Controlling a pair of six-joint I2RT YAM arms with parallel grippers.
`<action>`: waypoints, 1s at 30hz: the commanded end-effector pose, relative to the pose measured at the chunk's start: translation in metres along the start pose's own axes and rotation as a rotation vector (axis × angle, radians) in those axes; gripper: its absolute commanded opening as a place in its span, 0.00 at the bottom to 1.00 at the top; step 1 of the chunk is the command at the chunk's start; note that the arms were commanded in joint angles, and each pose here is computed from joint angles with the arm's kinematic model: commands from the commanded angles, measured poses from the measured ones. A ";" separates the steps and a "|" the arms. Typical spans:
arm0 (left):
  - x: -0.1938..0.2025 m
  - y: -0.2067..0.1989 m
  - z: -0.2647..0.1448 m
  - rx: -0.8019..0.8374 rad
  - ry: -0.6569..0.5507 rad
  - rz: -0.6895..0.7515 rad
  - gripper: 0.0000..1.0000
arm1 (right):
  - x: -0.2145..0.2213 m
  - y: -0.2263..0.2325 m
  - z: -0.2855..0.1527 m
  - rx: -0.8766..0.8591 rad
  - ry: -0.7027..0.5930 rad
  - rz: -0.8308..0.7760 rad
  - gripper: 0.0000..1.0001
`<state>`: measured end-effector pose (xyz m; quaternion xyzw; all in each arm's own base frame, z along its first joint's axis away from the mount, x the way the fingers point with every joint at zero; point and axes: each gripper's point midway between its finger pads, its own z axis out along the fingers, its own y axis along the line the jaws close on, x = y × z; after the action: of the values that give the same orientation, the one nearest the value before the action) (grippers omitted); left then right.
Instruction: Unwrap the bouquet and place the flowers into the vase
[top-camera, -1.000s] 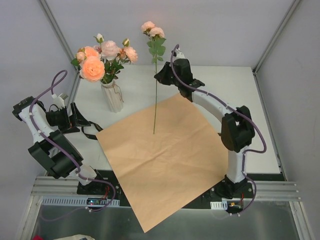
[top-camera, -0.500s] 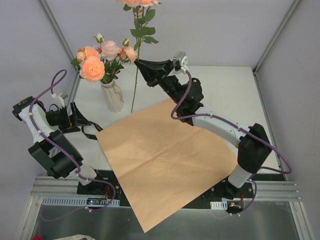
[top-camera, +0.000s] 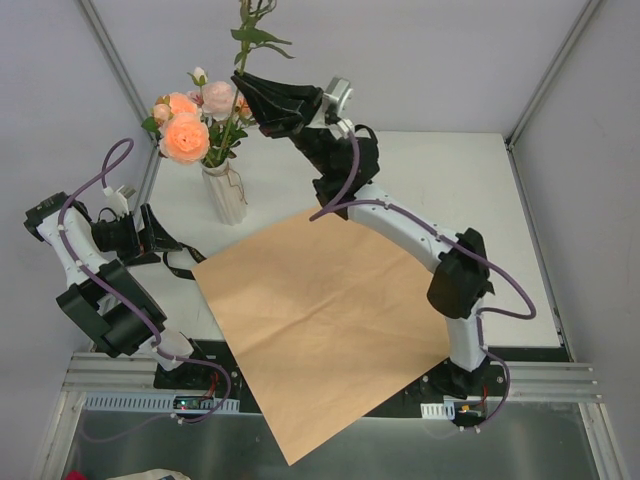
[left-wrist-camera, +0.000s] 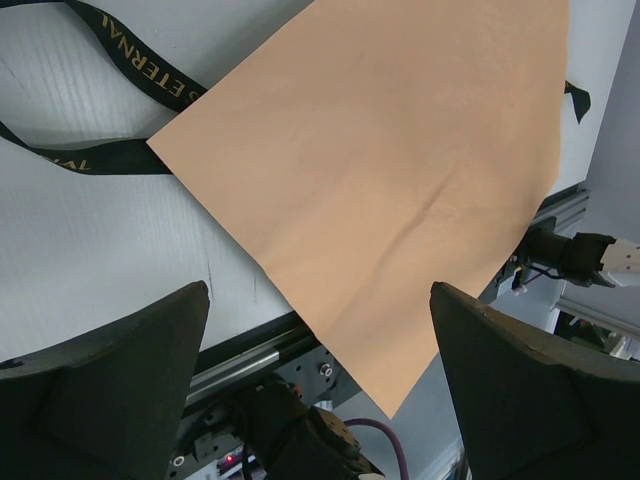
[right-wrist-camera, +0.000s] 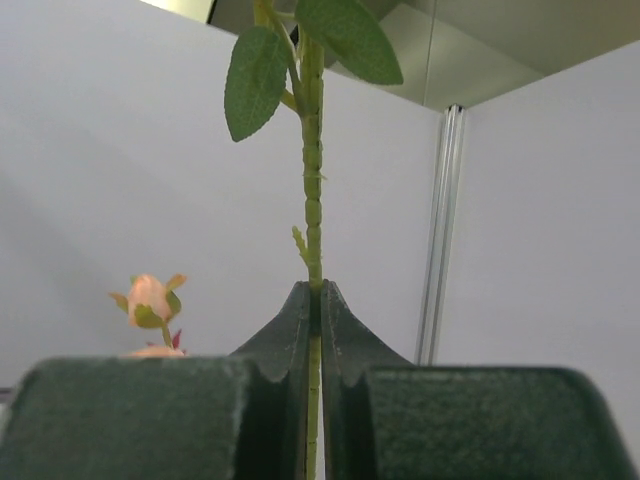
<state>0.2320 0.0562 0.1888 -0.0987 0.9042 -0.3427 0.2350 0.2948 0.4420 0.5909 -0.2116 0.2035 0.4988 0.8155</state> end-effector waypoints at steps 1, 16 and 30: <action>-0.006 -0.009 -0.009 0.013 -0.023 0.020 0.92 | 0.005 0.003 0.014 -0.043 -0.034 -0.017 0.01; -0.005 -0.003 -0.007 0.015 0.004 0.014 0.92 | 0.063 -0.030 0.007 0.028 -0.015 0.001 0.01; -0.003 -0.004 -0.007 0.016 0.009 0.022 0.92 | 0.105 -0.026 -0.007 0.025 0.073 -0.027 0.01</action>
<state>0.2353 0.0602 0.1881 -0.0962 0.9046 -0.3467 0.2285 0.3676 0.5023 0.5244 -0.2217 0.2588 0.4872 0.8040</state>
